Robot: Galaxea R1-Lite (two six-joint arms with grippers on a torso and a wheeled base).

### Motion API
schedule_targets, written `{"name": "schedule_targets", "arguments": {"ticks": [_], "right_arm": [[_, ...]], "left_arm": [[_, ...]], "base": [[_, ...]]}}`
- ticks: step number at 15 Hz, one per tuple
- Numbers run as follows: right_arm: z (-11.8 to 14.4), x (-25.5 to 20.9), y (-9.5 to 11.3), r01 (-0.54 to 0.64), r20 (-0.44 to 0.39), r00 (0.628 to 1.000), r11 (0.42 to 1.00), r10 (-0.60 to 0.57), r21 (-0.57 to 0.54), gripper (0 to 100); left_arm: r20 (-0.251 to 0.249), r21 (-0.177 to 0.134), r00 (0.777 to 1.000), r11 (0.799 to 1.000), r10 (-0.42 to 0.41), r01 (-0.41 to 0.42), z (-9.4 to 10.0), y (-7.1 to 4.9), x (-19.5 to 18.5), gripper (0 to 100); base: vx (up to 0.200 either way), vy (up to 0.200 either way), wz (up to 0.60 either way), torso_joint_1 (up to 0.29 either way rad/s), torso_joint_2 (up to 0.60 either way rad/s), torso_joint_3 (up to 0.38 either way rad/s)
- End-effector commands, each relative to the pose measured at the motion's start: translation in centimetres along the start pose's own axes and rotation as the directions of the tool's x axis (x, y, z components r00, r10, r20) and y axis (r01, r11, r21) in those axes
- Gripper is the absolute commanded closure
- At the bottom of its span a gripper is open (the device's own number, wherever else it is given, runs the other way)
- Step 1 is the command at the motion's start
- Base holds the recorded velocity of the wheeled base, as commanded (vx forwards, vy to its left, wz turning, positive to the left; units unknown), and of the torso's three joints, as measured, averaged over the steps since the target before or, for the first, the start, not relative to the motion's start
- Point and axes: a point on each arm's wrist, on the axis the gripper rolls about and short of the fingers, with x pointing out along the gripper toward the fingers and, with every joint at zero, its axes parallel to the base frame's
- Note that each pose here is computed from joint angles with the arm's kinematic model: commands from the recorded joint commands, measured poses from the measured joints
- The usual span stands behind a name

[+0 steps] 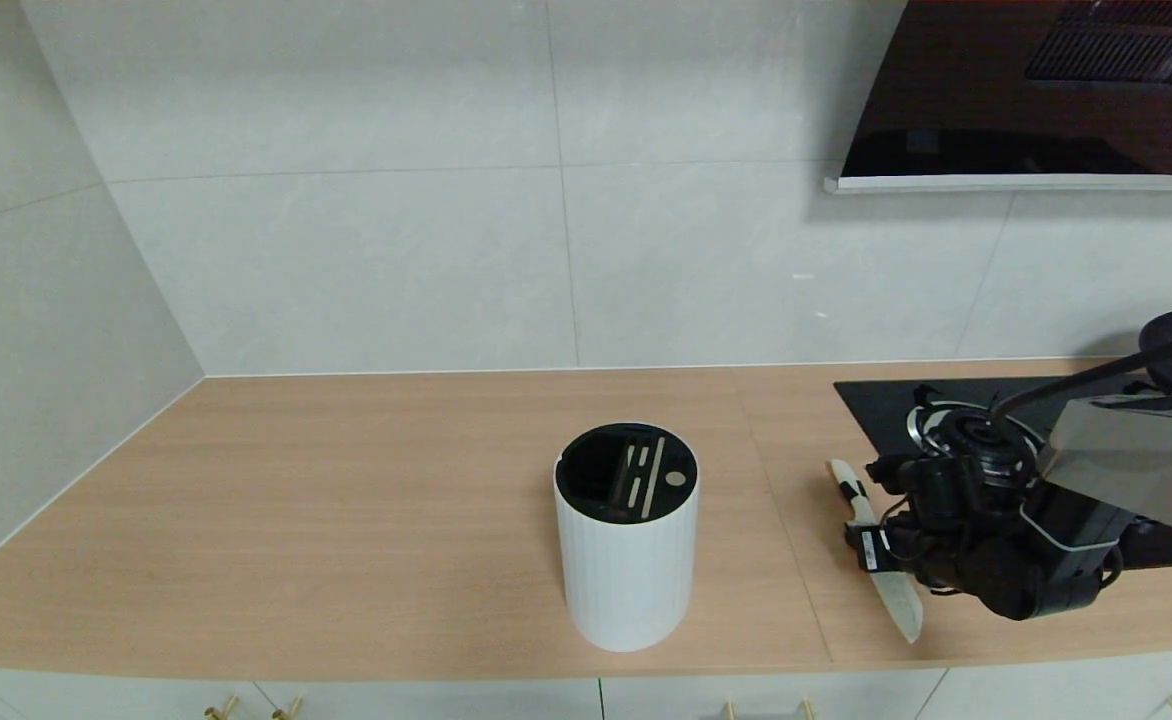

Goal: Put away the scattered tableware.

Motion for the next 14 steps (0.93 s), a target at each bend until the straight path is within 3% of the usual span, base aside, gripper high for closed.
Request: {"name": "schedule_targets", "arguments": {"ticks": [1, 6, 9, 14], "right_arm": [[-0.1, 0.2, 0.0, 0.000, -0.006, 1.000, 1.000, 0.000, 0.000, 100], [1.1, -1.7, -0.3, 0.014, 0.033, 0.999, 1.000, -0.014, 0.002, 100], [4.2, -6.0, -0.4, 0.007, 0.142, 0.990, 1.000, -0.008, 0.009, 100], [8.8, -15.2, -0.4, -0.010, 0.365, 0.931, 1.000, 0.006, 0.009, 100]], "left_arm": [[-0.001, 0.000, 1.000, 1.000, 0.000, 0.000, 0.0, 0.0, 0.0, 0], [0.001, 0.000, 1.000, 1.000, 0.000, 0.000, 0.0, 0.0, 0.0, 0], [-0.001, 0.000, 1.000, 1.000, 0.000, 0.000, 0.0, 0.0, 0.0, 0], [-0.002, 0.007, 1.000, 1.000, 0.000, 0.000, 0.0, 0.0, 0.0, 0]], "base": [[0.000, 0.000, 0.00, 0.000, 0.00, 0.000], [0.000, 0.000, 0.00, 0.000, 0.00, 0.000], [0.000, 0.000, 0.00, 0.000, 0.00, 0.000], [0.000, 0.000, 0.00, 0.000, 0.00, 0.000]]}}
